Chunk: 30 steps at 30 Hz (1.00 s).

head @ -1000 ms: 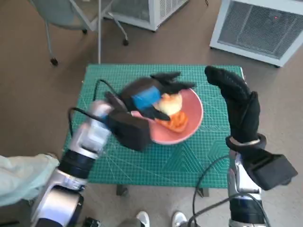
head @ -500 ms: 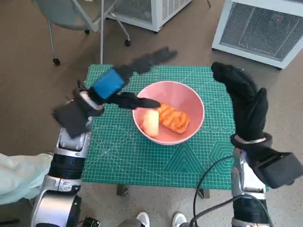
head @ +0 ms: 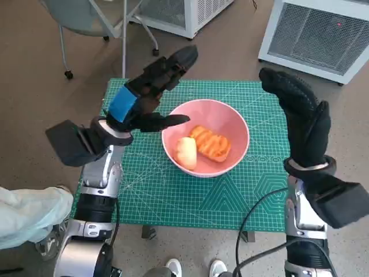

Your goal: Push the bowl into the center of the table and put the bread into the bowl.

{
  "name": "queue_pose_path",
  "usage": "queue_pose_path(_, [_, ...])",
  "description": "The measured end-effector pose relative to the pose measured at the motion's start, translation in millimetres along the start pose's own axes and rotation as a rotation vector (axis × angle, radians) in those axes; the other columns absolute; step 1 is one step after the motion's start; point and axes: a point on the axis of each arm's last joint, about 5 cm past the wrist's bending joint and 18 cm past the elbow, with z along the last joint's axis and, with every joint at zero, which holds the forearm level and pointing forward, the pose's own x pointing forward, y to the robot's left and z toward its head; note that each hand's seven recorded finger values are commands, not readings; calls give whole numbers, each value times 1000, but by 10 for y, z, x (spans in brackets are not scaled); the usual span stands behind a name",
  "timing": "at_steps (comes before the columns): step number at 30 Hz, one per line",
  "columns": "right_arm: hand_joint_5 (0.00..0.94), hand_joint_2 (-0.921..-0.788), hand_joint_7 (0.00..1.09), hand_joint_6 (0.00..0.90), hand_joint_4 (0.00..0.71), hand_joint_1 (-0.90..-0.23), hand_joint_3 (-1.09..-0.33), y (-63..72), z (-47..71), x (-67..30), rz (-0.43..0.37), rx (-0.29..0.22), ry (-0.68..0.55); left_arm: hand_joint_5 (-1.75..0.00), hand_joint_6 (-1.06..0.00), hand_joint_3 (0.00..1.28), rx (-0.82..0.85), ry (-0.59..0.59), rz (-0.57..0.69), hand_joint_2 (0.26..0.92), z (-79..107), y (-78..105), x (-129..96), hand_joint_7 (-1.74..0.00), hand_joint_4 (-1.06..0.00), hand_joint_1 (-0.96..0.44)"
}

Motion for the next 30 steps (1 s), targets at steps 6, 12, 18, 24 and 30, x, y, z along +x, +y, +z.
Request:
queue_pose_path(6, [2,-921,534,-1,176,-713,-727,-1,-2,0,-1,2,2,0,-301,126,-1,6,6,921,1,12,-11,0,-147,-439])
queue_pose_path(12, [2,-921,532,-1,177,-708,-727,-3,-6,-1,-1,4,14,0,-304,127,-25,-11,46,921,-7,39,-61,-2,-144,-450])
queue_pose_path(18, [2,-921,531,-1,176,-704,-728,-12,-8,-1,-3,5,23,0,-304,125,-76,-39,87,921,-52,26,-106,-2,-142,-447])
queue_pose_path(24, [1,-921,528,-1,176,-704,-730,-13,-8,14,-3,8,30,-1,-303,125,-100,-58,105,921,-96,-16,-131,-1,-143,-466])
queue_pose_path(30, [1,-921,526,-1,175,-706,-732,-18,1,63,-1,11,27,0,-276,128,-115,-88,127,921,-144,-88,-168,0,-130,-484])
